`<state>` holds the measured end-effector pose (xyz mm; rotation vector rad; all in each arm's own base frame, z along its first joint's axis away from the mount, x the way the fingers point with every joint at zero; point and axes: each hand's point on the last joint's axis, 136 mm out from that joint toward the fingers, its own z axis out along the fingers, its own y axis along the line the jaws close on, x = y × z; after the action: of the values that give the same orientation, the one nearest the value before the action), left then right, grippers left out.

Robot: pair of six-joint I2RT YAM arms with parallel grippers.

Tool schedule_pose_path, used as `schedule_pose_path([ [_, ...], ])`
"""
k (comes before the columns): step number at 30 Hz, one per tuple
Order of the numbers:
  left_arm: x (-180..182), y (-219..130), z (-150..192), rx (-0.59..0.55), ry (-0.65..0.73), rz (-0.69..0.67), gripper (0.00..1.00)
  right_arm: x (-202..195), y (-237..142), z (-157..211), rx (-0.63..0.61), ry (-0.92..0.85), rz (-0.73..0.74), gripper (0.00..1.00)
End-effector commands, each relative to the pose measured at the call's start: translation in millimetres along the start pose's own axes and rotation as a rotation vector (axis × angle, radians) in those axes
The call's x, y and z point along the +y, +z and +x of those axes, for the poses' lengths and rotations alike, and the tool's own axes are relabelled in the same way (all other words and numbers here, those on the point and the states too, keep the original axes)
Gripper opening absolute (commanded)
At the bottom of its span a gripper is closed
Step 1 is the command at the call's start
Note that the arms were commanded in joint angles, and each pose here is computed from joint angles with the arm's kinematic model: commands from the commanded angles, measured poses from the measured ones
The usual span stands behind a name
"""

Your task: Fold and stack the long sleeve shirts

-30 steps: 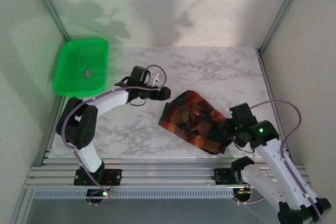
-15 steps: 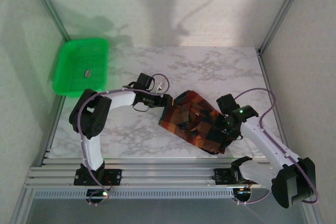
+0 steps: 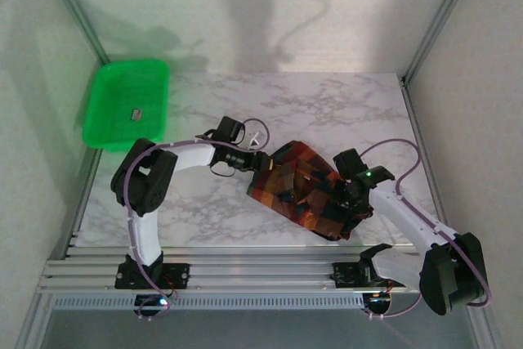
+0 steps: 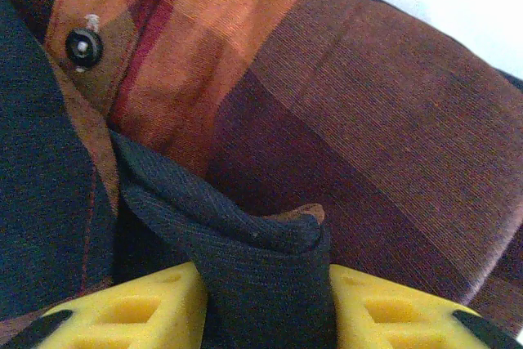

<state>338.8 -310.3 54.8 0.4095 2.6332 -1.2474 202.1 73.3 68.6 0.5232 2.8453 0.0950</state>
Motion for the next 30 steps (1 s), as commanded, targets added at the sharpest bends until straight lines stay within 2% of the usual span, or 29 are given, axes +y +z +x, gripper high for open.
schedule_pose_path([
  [1,-9,2,-4,0.007,0.040,0.015,0.30,-4,3,-2,-0.017,0.025,0.012,0.30],
  [4,-18,-9,-22,-0.047,0.076,-0.012,0.18,-3,-1,-3,-0.030,0.037,-0.006,0.17],
  [9,-38,-32,-46,-0.143,0.147,-0.054,0.13,-4,-17,-5,-0.073,0.053,-0.045,0.00],
  [16,-60,-56,-59,-0.211,0.226,-0.086,0.13,-4,-41,-8,-0.127,0.081,-0.095,0.00],
  [21,-86,-69,-73,-0.266,0.293,-0.075,0.13,-17,-59,-8,-0.165,0.150,-0.076,0.00],
  [28,-113,-56,-87,-0.267,0.336,-0.012,0.10,-38,-69,4,-0.169,0.215,-0.040,0.00],
  [29,-110,-53,-87,-0.258,0.327,-0.022,0.11,-39,-68,6,-0.168,0.221,-0.041,0.00],
  [30,-104,-51,-87,-0.252,0.309,-0.043,0.16,-40,-67,8,-0.166,0.225,-0.043,0.00],
])
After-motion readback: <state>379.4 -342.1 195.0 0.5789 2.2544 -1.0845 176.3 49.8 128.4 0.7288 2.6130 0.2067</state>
